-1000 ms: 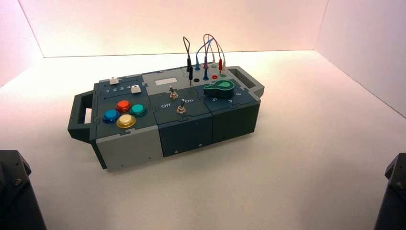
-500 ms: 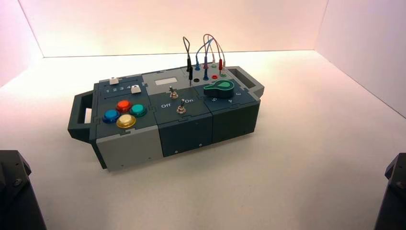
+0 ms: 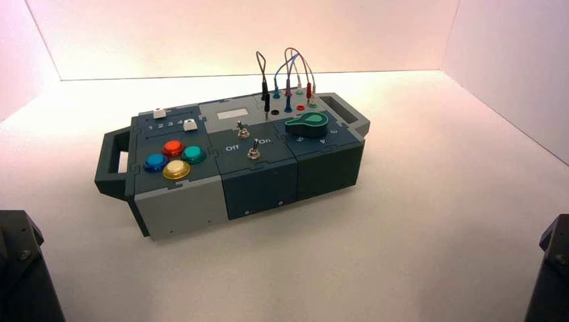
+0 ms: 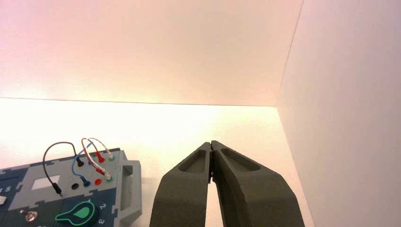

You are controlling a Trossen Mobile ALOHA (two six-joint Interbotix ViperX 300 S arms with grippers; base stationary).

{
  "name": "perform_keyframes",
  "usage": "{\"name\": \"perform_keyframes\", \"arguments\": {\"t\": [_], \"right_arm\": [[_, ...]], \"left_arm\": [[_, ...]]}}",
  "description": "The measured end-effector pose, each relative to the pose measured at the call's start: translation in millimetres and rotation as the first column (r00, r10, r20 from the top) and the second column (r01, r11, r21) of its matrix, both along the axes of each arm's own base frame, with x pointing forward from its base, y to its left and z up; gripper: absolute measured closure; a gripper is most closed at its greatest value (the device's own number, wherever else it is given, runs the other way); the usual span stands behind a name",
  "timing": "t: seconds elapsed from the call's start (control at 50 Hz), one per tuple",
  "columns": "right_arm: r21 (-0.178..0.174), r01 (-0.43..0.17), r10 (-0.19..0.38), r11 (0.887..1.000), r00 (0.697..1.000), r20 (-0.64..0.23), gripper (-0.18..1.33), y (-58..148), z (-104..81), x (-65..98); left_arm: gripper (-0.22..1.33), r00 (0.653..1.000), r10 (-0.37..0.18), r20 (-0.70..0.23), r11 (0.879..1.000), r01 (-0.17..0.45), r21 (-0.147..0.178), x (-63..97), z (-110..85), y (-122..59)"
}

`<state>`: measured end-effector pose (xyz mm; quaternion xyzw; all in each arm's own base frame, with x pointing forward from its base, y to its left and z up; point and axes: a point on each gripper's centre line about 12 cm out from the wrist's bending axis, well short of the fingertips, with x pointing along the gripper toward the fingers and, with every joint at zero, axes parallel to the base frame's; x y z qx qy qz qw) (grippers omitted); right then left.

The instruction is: Open left gripper.

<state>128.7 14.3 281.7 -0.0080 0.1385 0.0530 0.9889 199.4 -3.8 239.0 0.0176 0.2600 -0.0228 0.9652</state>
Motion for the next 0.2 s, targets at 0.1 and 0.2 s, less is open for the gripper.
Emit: {"name": "perform_keyframes", "arguments": {"t": [0.1,0.2], "right_arm": [[0.000,0.000,0.000,1.000,1.000,-0.002,1.29,0.1,-0.2,0.5],[-0.001,0.000,0.000,1.000,1.000,-0.005,1.29,0.1,-1.0,0.5]], "left_arm": [[-0.21,1.000,-0.001,-0.006,1.000,0.001,0.000,-0.4,-0.6,-0.1],[-0.21,1.000,-0.001,-0.006,1.000,0.001,0.000,-0.6,-0.5,-0.1]]}}
